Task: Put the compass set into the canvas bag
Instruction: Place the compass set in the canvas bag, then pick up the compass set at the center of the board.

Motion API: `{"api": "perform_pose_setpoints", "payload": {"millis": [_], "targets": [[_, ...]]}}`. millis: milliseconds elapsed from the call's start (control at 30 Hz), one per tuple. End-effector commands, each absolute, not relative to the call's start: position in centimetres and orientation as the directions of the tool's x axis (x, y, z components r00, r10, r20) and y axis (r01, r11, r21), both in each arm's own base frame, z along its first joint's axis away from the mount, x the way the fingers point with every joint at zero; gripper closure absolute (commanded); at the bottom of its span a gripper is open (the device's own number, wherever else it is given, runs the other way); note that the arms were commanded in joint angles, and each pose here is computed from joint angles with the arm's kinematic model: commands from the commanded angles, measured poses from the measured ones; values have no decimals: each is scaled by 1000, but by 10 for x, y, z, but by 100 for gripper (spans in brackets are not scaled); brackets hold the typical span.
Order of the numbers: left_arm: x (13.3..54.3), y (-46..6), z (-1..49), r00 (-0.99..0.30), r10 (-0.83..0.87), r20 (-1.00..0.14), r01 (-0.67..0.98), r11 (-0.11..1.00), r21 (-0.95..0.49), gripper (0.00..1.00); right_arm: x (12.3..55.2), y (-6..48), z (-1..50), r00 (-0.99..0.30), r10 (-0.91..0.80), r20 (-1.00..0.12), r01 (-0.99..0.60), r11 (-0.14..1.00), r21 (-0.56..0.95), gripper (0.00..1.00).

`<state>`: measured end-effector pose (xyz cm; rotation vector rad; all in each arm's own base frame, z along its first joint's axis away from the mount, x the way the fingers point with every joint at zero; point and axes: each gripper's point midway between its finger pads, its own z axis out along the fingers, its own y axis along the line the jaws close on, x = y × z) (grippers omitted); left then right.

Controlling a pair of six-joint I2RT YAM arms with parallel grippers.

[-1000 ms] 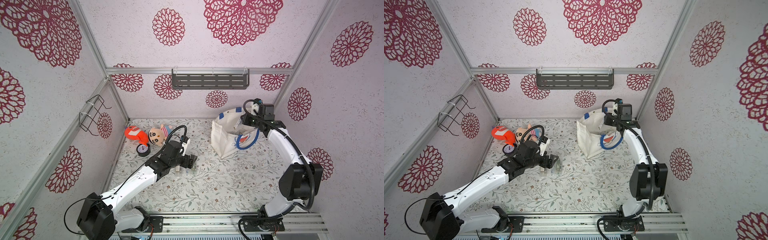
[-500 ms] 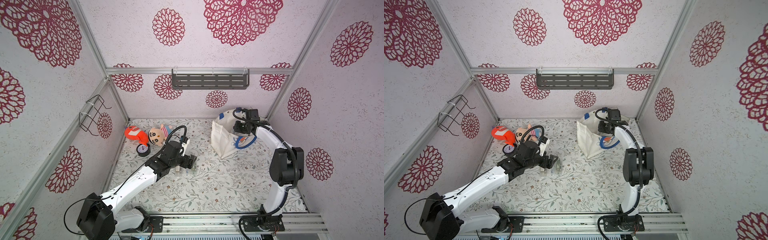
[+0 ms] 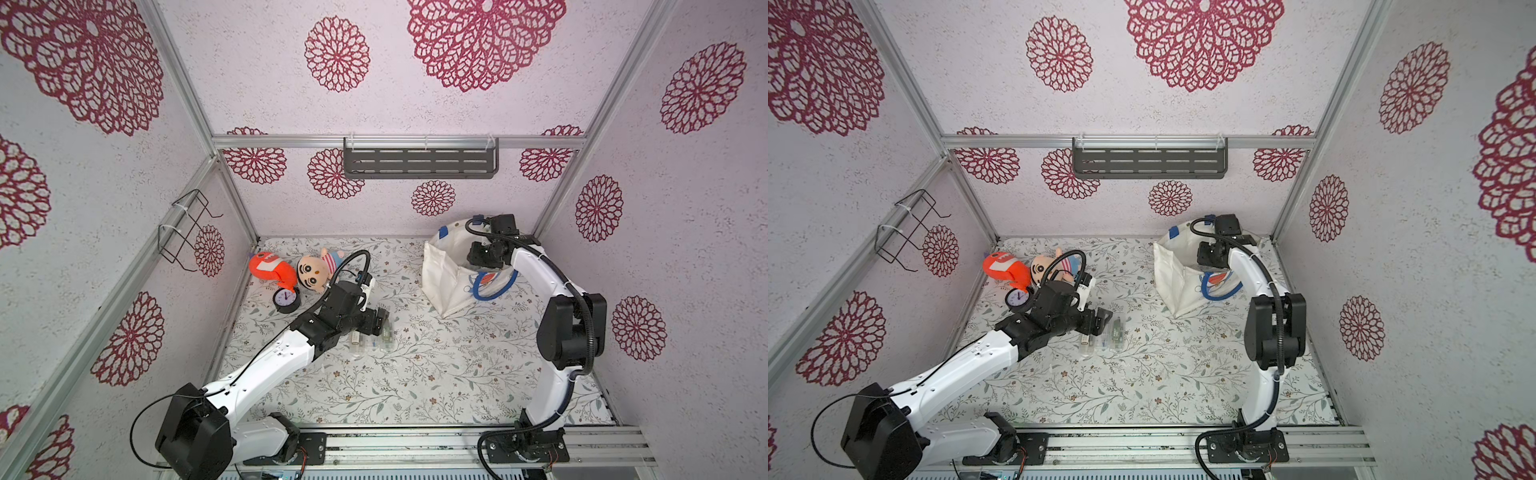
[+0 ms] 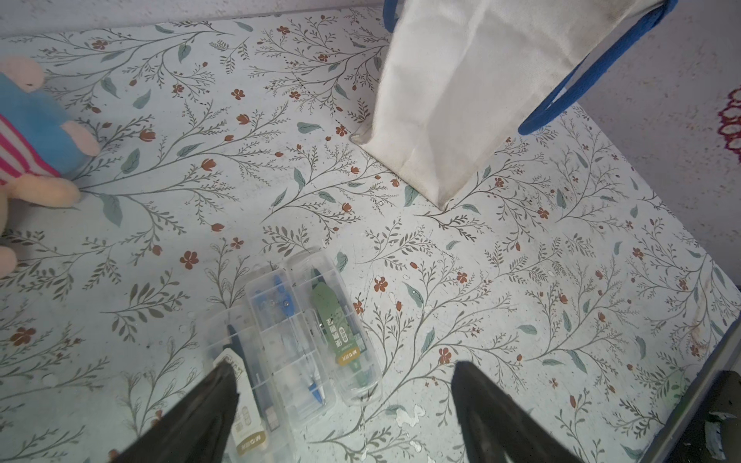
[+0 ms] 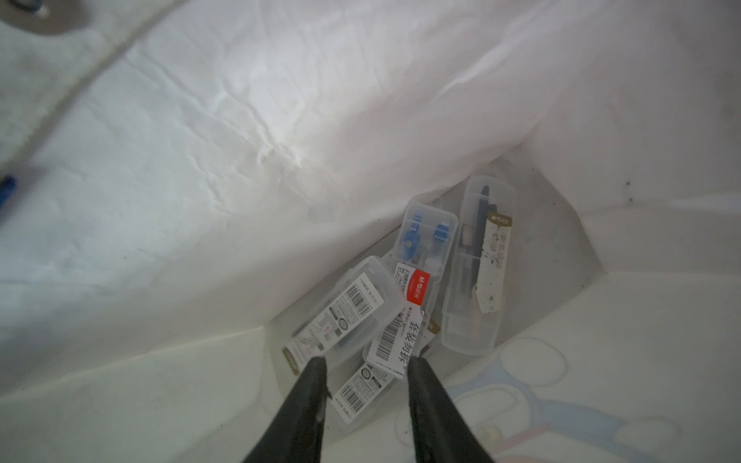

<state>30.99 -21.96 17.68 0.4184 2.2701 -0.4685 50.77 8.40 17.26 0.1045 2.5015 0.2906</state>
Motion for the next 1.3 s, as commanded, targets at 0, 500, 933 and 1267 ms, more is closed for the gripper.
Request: {"api": "perform_pose_setpoints", "payload": {"millis": [0, 500, 933, 1267], "targets": [[311, -204, 163, -693, 128, -709, 366, 911, -193, 12, 509, 73, 202, -777, 132, -615, 18, 982, 189, 59], [305, -147, 90, -881, -23, -472, 62, 985, -163, 20, 446, 109, 340, -519, 122, -846, -182, 951, 249, 54], [313, -144, 58, -917, -39, -397, 6, 994, -112, 25, 394, 197, 304, -561, 9, -828, -428, 853, 300, 56], [322, -154, 46, -924, -35, -381, 14, 992, -124, 27, 392, 213, 295, -582, -6, -813, -456, 831, 320, 56]]}}
